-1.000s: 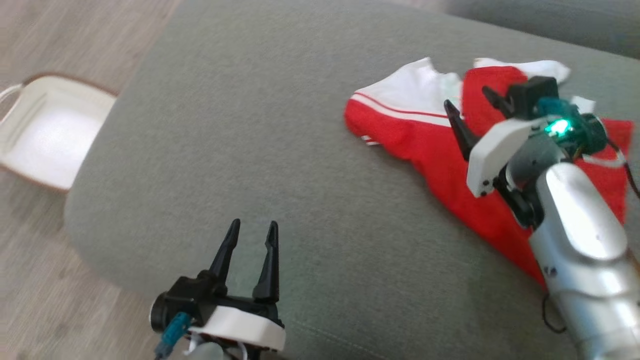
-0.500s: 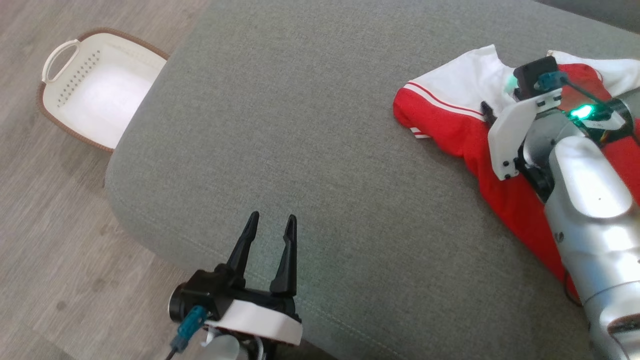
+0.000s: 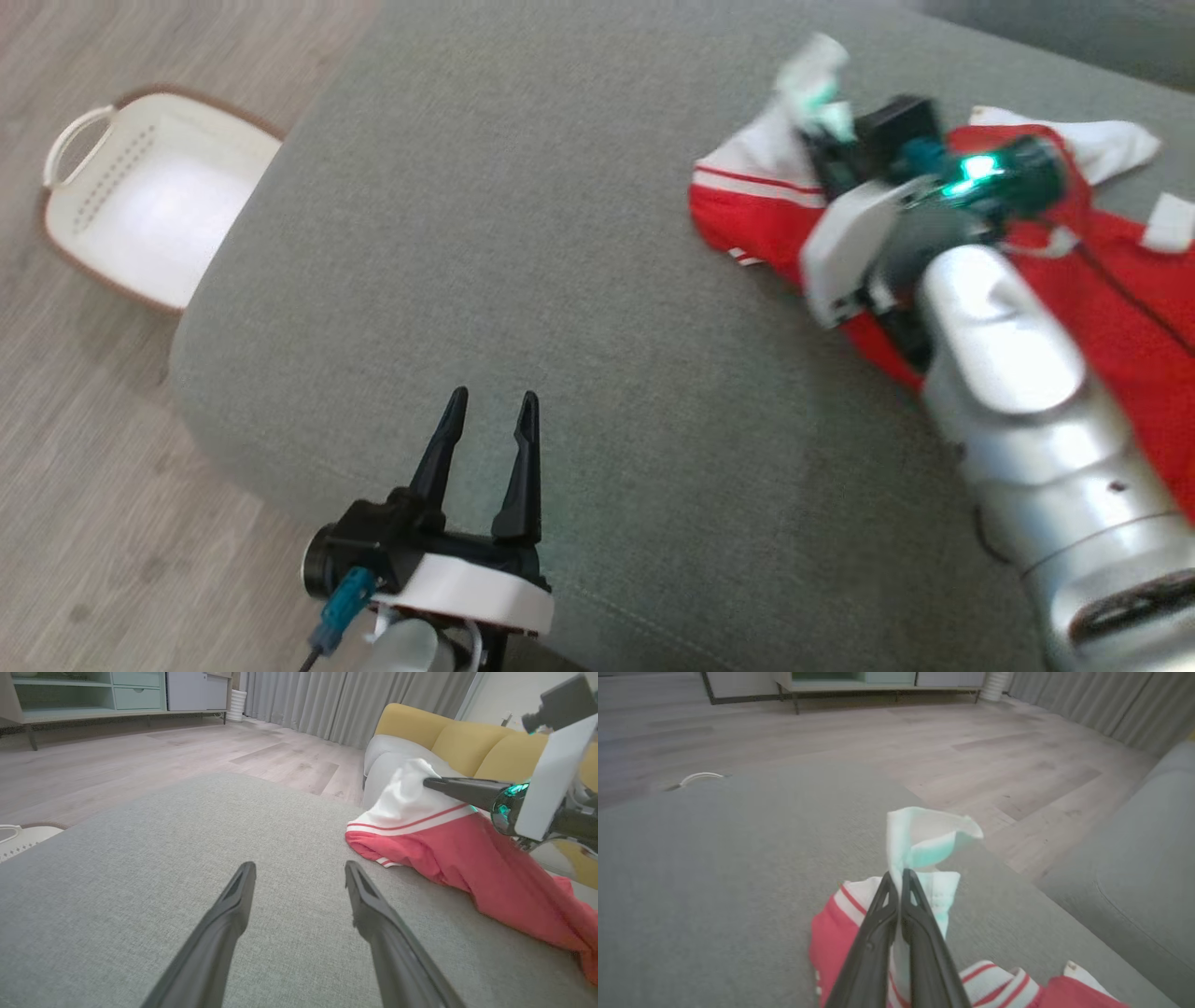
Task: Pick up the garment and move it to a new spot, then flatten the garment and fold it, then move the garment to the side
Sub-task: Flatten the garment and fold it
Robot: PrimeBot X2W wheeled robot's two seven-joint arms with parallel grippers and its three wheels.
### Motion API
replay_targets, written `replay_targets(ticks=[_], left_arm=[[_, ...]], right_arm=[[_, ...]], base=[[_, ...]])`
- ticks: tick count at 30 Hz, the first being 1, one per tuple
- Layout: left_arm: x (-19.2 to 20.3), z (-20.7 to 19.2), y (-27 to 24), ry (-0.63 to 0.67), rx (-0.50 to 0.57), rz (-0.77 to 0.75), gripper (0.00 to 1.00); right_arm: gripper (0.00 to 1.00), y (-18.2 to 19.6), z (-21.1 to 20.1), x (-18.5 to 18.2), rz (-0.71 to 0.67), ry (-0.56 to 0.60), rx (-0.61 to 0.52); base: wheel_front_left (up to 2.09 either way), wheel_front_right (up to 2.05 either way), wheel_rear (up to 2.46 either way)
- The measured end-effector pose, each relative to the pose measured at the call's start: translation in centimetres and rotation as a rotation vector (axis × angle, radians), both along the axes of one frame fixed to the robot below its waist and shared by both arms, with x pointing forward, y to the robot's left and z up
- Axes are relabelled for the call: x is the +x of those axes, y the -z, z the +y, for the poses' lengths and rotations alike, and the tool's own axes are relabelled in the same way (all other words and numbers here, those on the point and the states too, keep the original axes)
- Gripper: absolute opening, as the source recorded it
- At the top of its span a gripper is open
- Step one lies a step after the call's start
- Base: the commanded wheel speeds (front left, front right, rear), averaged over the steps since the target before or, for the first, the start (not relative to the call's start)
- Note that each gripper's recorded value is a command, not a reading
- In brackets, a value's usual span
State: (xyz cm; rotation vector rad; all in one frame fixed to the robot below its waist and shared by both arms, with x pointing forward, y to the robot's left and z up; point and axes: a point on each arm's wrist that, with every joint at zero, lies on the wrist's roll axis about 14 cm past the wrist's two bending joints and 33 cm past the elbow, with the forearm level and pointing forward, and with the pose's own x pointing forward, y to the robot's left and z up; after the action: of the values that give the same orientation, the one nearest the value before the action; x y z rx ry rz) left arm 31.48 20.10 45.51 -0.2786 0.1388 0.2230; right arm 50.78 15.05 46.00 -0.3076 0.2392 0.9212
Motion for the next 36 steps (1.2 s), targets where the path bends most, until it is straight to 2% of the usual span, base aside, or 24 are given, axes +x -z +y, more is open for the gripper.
replay_targets(ticks=[1,5,10,11,12,13,17,21,24,28,36], left_arm=[[0.0,0.0,0.0,0.0,0.0,0.0,1.0],[0.1,-0.1,-0.5,0.021,0.012,-0.021,1.0],[0.6,-0.5,-1.2,0.049,0.02,-0.046,1.0],[0.7,-0.7,-1.2,0.057,0.017,-0.046,1.0],[0.7,-1.0,-1.1,0.064,0.014,-0.044,1.0],[0.7,-1.2,-0.9,0.078,0.014,-0.039,1.0],[1.0,-1.6,-1.0,0.1,0.022,-0.042,1.0],[1.3,-2.2,-1.5,0.128,0.023,-0.054,1.0],[1.5,-2.5,-1.9,0.144,0.029,-0.065,1.0],[1.5,-2.9,-2.0,0.167,0.035,-0.064,1.0],[1.9,-4.6,-2.1,0.226,0.021,-0.067,1.0]], right_arm=[[0.0,0.0,0.0,0.0,0.0,0.0,0.0],[0.0,-1.1,1.8,-4.9,-0.041,-0.134,0.028],[0.0,1.6,2.1,-12.5,0.016,-0.29,0.0],[0.26,2.2,2.1,-14.1,0.035,-0.321,-0.007],[0.95,2.9,1.9,-15.5,0.048,-0.351,-0.021],[1.0,4.0,1.4,-17.7,0.081,-0.392,-0.037],[1.0,4.3,0.7,-19.9,0.146,-0.395,0.005],[1.0,2.1,0.0,-18.0,0.116,-0.315,0.093],[1.0,0.1,-1.6,-15.3,0.076,-0.203,0.161],[1.0,-0.3,-5.5,-12.6,0.063,-0.029,0.197],[1.0,0.7,-17.6,-8.6,0.052,0.388,0.204]], base=[[0.0,0.0,0.0],[0.0,0.0,0.0],[0.0,0.0,0.0],[0.0,0.0,0.0],[0.0,0.0,0.0],[0.0,0.0,0.0],[0.0,0.0,0.0],[0.0,0.0,0.0],[0.0,0.0,0.0],[0.0,0.0,0.0],[0.0,0.0,0.0]])
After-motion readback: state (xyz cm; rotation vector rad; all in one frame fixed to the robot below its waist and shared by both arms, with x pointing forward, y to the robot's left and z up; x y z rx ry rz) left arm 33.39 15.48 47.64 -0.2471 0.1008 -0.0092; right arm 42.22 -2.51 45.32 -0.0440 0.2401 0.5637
